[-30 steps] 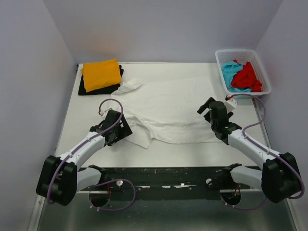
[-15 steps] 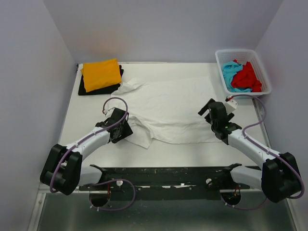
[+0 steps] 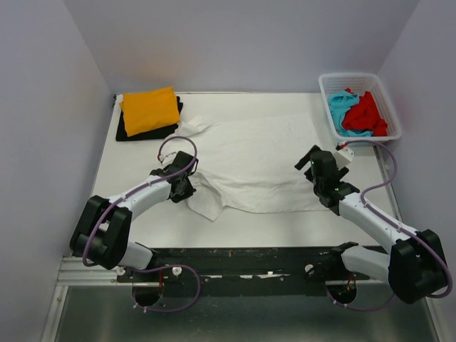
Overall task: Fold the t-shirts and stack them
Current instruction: Flatten out the tshirt
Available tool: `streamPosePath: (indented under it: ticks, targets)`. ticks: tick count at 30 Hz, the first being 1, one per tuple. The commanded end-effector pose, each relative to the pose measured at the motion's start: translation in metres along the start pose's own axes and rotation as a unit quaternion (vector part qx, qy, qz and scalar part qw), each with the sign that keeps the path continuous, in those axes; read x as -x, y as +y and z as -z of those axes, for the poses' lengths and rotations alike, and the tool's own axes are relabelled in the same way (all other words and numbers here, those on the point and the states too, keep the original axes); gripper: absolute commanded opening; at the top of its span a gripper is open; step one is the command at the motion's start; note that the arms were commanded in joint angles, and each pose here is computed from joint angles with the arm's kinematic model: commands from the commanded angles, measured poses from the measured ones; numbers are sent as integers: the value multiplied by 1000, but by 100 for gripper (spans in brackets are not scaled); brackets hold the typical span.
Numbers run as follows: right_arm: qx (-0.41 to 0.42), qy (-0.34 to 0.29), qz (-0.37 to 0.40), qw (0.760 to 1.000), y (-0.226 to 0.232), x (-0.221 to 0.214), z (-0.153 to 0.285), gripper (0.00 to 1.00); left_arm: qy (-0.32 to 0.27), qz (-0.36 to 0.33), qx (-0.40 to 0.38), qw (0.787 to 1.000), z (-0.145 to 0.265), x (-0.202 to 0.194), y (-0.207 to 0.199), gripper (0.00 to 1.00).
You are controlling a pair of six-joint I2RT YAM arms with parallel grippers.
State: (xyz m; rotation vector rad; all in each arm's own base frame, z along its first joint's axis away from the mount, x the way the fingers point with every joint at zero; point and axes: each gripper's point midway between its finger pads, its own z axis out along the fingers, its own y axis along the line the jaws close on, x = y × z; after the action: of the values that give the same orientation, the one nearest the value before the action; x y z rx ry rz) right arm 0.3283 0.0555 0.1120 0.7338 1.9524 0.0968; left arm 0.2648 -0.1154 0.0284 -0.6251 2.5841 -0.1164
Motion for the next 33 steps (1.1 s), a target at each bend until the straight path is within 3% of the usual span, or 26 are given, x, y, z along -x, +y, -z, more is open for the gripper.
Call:
streamPosePath:
  ticks: [1,17,22,30,33]
  targets:
    - [-29,-16,-4,999,-11,9,3,100,-1,-6,9,1000,8,-7,8,0]
    - [-99,-1,-7,995,-32,2,2,100,56,22,16,998,91,-123,69,0]
    - [-135,7,1,991,-44,0,5,100,63,-8,-72,995,104,-136,39,0]
    - [-218,19,0,976,-90,2,15,100,19,-56,-160,985,98,-128,7,0]
    - [-239,25,-24,970,-111,0,17,100,0,1,-149,989,95,-120,21,0]
